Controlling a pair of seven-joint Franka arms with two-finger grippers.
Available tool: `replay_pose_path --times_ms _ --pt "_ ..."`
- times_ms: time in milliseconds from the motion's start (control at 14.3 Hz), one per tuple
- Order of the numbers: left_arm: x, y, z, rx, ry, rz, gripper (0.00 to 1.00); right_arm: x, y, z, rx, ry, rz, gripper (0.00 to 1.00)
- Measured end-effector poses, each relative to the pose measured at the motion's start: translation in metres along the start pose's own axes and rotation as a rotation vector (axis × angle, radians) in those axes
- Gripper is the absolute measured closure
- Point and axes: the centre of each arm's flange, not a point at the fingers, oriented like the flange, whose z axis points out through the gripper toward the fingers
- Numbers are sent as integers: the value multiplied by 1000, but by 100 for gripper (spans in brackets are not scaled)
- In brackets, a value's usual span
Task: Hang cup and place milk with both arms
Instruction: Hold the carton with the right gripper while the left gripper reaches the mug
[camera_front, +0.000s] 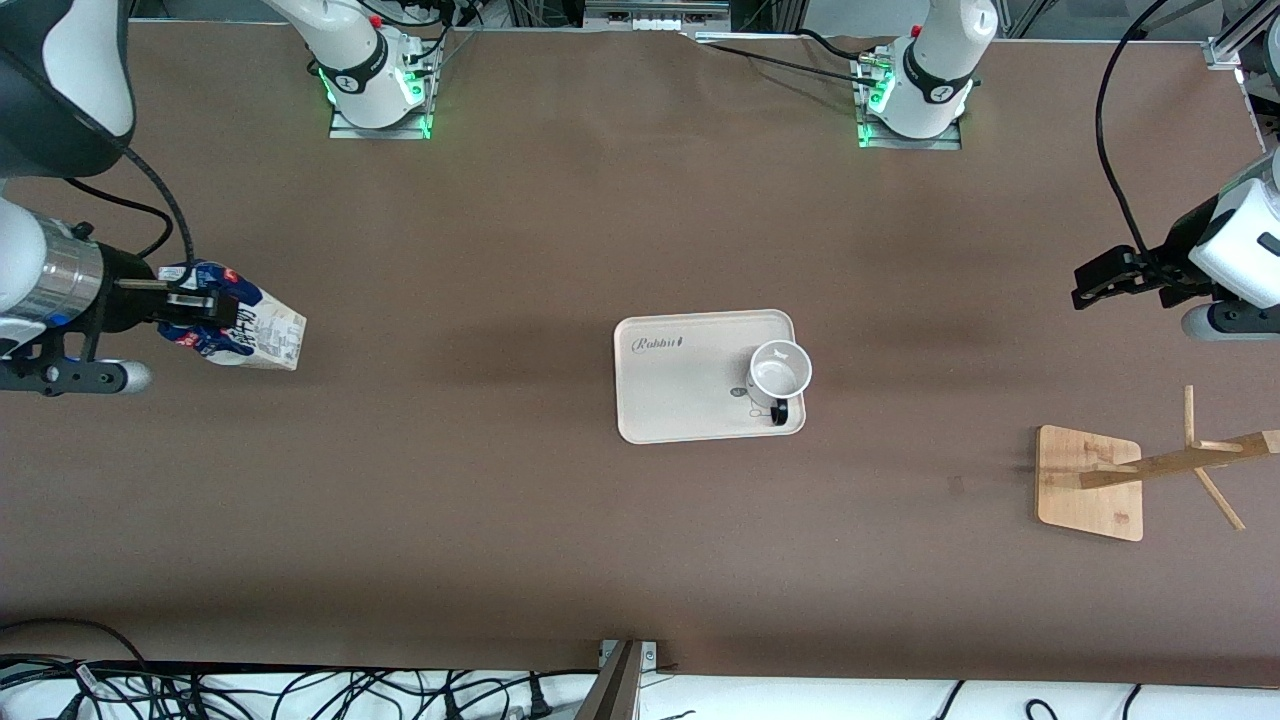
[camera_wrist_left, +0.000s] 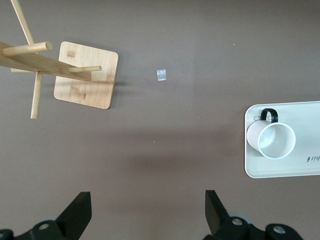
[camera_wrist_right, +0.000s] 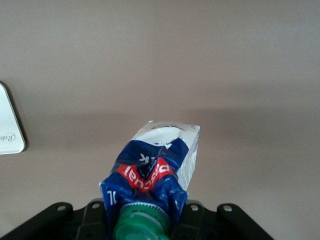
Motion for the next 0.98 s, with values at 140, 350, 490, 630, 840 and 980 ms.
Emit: replay_pose_path --times_ms 140,350,490,630,840,980 --pt "0 4 0 -1 1 7 0 0 11 -1 0 0 -8 68" --pt "-1 10 -2 -2 3 17 0 0 13 -2 -1 -1 -12 68" --pt "-1 11 -4 -2 7 19 0 1 15 2 -2 -9 -9 68" --pt "-1 17 -5 -4 10 32 0 5 16 12 -3 -21 -5 68" --pt "-4 45 -7 -8 13 81 0 14 18 34 -4 -33 1 68" --pt "-5 57 -14 -11 30 101 0 18 20 50 -5 -45 5 68"
